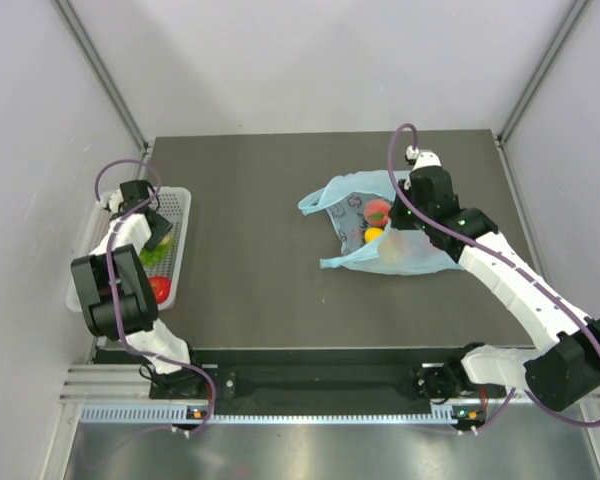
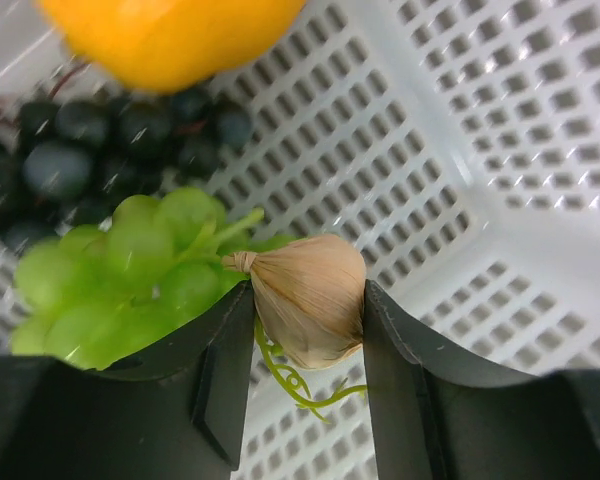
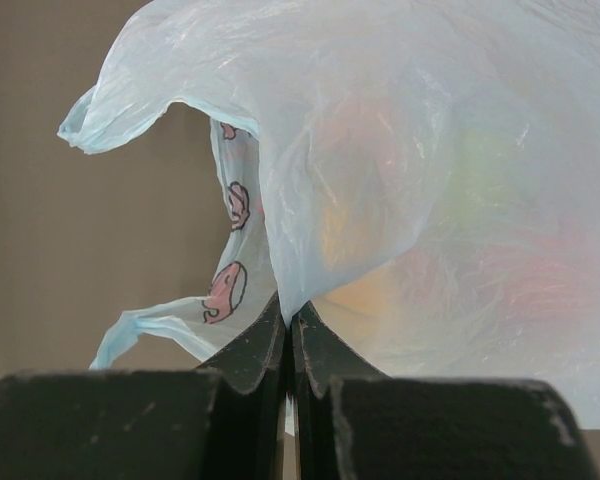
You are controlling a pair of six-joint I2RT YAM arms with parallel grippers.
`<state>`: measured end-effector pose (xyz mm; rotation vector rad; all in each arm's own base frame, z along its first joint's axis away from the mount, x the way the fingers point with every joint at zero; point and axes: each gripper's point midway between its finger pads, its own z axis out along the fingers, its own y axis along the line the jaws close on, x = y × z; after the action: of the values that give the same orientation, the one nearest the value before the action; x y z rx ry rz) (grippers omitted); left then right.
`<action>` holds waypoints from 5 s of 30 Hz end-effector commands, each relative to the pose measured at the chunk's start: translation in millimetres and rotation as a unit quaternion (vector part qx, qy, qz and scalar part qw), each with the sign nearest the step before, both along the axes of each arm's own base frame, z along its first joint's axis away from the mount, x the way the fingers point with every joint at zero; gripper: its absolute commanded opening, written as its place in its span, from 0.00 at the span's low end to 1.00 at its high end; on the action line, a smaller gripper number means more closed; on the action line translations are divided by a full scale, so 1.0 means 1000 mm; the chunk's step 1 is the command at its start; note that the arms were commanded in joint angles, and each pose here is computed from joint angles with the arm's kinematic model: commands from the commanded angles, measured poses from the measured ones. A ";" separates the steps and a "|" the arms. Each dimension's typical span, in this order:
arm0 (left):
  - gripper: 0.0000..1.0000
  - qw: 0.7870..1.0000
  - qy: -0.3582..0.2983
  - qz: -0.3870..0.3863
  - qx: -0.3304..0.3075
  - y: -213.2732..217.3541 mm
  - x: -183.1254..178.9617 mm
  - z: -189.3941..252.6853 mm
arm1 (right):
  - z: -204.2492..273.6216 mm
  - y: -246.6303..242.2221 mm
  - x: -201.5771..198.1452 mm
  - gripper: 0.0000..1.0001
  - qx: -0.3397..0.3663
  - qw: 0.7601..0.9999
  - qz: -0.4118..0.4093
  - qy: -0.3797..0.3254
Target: Place the fake fruits into the plastic bag and tie a complex knot
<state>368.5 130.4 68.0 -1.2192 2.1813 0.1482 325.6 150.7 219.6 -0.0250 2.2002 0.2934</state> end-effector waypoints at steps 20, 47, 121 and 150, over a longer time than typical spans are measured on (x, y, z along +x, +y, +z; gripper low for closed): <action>0.77 0.998 -0.040 -0.053 0.002 -0.005 0.032 0.020 | 0.026 -0.009 0.011 0.00 -0.004 0.999 -0.017 -0.032; 0.72 0.994 0.021 -0.104 0.015 0.006 0.065 0.023 | 0.044 -0.006 0.020 0.00 -0.016 0.999 -0.009 -0.036; 0.36 0.834 -0.268 -0.481 -0.031 -0.508 0.001 0.108 | 0.049 -0.010 0.015 0.00 0.010 0.998 -0.030 -0.052; 0.66 0.754 -0.322 -0.566 -0.091 -0.613 0.048 0.078 | 0.035 -0.018 0.016 0.00 0.025 0.996 -0.051 -0.075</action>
<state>404.2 -461.5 96.0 0.1284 2.0688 -0.7644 330.1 139.2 232.0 0.0291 2.1358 0.2566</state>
